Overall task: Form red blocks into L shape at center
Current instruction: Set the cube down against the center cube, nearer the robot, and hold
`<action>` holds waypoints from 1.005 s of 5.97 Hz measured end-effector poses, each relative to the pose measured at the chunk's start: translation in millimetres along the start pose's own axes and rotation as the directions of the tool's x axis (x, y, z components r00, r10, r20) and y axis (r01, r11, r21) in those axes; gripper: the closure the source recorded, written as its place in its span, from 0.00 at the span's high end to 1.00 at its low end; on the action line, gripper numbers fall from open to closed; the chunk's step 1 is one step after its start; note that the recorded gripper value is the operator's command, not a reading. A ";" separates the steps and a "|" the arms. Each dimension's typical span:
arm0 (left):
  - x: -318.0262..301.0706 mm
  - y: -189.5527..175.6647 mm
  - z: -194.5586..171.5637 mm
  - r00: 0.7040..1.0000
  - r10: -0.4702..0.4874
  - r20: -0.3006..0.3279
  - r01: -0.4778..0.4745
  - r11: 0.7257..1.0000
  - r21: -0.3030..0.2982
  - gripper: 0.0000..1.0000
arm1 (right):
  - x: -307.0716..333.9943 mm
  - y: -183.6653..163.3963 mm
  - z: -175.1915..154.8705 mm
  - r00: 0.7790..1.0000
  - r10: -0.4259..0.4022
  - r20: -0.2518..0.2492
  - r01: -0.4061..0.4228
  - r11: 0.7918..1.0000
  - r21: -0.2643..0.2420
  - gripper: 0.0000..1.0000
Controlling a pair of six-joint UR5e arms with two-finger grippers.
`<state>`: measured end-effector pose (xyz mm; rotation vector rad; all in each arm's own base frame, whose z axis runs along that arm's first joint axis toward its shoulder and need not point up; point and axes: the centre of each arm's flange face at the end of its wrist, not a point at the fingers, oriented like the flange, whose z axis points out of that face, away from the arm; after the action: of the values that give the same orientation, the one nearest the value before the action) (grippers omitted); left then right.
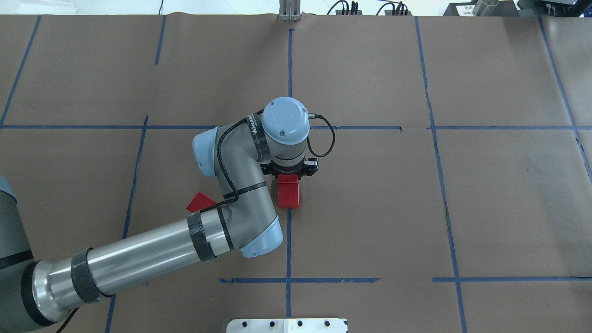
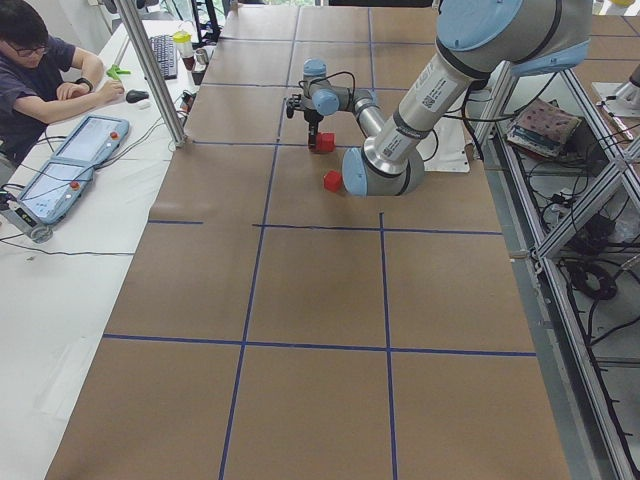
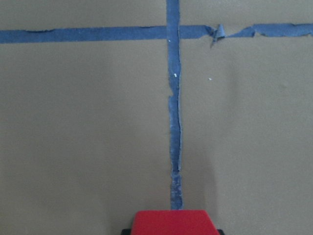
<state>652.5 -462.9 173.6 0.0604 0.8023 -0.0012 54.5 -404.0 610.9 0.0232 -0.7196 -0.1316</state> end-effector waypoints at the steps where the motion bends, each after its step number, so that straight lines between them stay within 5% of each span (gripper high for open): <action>1: 1.3 1.8 0.5 1.000 0.001 -0.001 -0.001 1.000 -0.002 0.09 | 0.1 0.1 0.0 1.000 0.001 0.000 -0.001 1.000 0.000 1.00; 6: 2.9 4.3 1.4 1.000 0.001 -0.001 -0.001 1.000 -0.004 0.23 | 0.5 0.3 -0.2 1.000 0.002 0.000 -0.002 1.000 -0.001 1.00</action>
<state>655.6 -458.6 172.7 0.0567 0.8035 0.0016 55.0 -403.7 611.1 0.0218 -0.7199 -0.1295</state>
